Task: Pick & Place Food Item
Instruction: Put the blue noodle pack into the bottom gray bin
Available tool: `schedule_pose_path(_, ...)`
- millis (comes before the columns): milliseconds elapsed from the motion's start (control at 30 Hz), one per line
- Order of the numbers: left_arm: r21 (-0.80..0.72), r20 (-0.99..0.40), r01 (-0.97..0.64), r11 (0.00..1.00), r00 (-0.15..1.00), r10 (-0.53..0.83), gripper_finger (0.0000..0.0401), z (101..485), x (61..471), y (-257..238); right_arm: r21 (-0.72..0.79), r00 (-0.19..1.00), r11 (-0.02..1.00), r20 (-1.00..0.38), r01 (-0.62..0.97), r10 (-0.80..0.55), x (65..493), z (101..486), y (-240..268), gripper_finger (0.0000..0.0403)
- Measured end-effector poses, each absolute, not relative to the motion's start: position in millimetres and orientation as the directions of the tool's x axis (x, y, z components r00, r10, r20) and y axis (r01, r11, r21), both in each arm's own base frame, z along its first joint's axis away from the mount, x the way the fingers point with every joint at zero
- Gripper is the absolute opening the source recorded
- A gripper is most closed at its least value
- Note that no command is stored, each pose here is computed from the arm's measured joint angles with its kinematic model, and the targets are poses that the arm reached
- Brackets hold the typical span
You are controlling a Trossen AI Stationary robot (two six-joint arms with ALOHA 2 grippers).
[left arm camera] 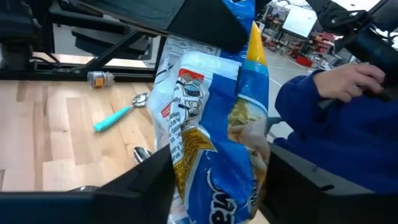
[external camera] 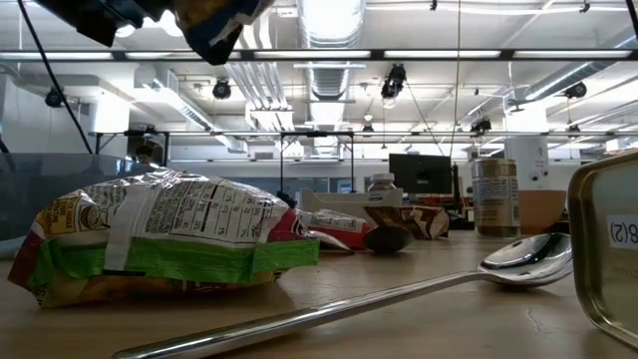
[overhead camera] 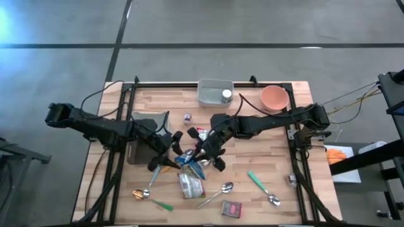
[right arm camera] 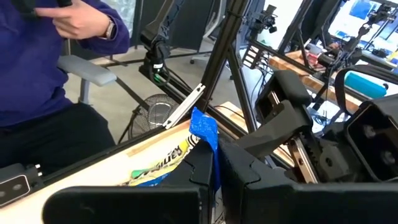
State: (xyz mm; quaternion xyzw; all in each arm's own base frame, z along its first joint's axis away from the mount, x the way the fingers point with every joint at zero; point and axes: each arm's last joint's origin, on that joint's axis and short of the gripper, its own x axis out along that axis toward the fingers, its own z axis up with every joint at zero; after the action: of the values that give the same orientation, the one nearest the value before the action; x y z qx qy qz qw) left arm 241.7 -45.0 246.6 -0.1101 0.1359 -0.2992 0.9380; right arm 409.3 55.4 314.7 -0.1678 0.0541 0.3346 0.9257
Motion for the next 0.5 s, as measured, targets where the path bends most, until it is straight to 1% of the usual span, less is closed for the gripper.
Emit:
schedule_pose_path(233,-0.288,-0.189,0.531,0.797,0.784,-0.591,0.0112,246.6,241.5,-44.9,-0.275,0.770,0.720,-0.213,-0.638,0.601,409.3,314.6,55.4,0.0008)
schedule_pose_path(500,-0.303,-0.189,0.526,0.794,0.784,-0.591,0.0041,246.8,241.4,-44.9,-0.270,0.770,0.721,-0.214,-0.638,0.601,409.3,314.5,55.4,0.0008)
